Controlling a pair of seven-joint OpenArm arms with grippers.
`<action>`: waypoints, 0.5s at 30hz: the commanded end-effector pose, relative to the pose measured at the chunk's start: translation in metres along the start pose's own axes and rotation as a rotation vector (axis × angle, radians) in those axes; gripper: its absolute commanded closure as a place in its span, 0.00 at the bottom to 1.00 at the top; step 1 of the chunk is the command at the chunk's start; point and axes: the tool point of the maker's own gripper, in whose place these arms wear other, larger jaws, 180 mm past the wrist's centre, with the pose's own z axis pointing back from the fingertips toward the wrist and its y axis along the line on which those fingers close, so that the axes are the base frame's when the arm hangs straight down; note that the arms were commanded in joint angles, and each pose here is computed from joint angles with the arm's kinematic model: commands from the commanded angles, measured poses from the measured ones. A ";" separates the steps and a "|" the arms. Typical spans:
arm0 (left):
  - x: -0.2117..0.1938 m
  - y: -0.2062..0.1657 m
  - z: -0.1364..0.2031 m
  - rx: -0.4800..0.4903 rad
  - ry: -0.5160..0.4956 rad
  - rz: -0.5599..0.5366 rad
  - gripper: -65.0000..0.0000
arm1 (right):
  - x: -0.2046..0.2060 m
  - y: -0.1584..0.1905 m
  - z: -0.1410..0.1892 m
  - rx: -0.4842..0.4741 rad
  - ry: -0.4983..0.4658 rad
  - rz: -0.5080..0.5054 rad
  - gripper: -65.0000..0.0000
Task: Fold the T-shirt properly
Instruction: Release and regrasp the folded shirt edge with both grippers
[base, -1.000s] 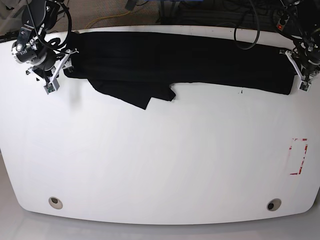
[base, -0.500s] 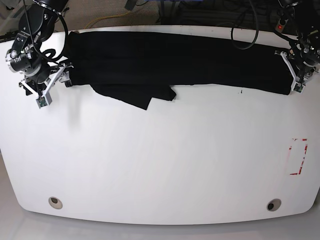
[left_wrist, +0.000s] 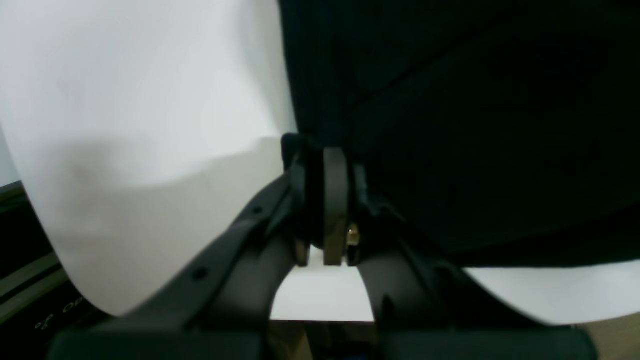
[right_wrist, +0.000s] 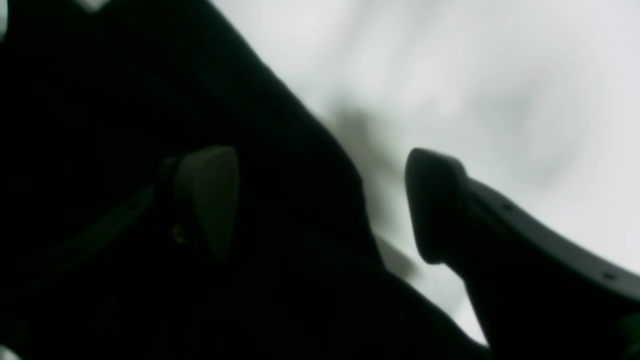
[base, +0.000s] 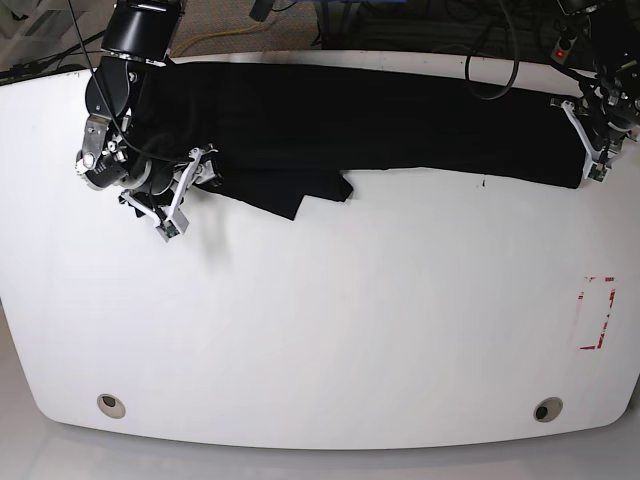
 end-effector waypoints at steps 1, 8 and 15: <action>0.010 0.010 0.006 0.029 -0.033 -0.007 0.97 | 0.018 -0.002 -0.002 0.010 -0.061 0.015 0.26; 0.010 0.009 0.006 0.028 -0.034 -0.006 0.97 | 0.009 0.004 -0.021 0.063 -0.054 0.006 0.26; 0.010 0.008 0.005 0.025 -0.033 -0.007 0.97 | 0.008 0.011 -0.030 0.092 -0.064 0.016 0.61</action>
